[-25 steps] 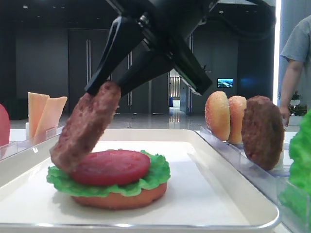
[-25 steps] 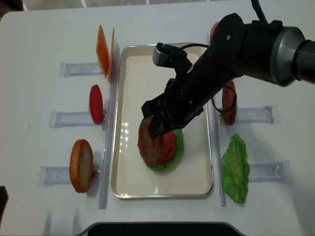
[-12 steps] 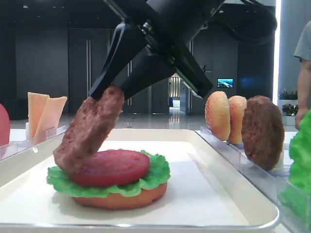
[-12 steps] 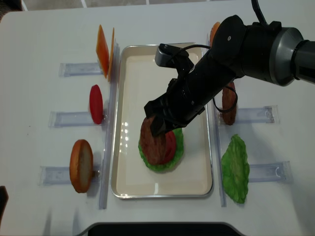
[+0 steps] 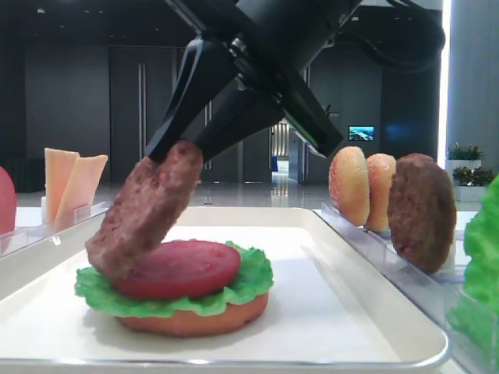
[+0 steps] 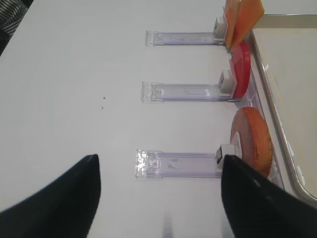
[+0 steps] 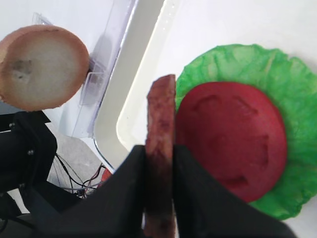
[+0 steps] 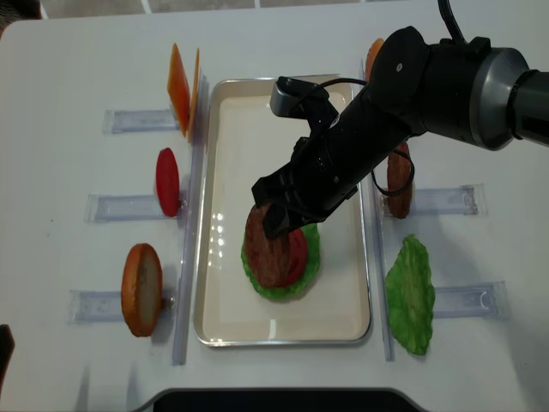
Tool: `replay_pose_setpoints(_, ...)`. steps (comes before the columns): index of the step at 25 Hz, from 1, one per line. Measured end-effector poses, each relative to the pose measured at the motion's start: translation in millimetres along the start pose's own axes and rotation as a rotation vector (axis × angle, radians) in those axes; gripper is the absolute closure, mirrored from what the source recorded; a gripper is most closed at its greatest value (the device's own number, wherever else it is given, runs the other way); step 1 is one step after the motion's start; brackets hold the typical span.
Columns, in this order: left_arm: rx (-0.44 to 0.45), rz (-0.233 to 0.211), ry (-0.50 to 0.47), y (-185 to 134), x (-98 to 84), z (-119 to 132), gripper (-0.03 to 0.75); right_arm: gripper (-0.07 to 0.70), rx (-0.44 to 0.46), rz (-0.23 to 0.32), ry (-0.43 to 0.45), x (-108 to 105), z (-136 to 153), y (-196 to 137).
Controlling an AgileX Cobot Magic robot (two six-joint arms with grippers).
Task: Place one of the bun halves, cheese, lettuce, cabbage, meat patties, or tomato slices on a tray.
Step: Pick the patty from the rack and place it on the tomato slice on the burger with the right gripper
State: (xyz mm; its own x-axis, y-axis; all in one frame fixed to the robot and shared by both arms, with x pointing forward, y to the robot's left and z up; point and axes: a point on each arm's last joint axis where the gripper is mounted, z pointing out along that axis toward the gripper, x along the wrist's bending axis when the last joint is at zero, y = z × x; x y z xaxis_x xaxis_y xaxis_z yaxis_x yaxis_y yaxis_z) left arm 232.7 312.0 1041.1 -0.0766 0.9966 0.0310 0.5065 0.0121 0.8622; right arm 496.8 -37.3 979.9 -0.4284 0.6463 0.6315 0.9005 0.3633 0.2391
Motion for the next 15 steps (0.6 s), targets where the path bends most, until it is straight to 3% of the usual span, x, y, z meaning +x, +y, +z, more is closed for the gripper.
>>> replay_pose_setpoints(8, 0.0, 0.0, 0.0, 0.0, 0.0, 0.0, 0.139, 0.482, 0.026, -0.013, -0.07, -6.4, -0.2, -2.4)
replay_pose_setpoints(15, 0.0, 0.0, 0.0, 0.0, 0.0, 0.0, 0.139, 0.262, -0.008, -0.026, -0.135, -12.2, -0.7, 0.7)
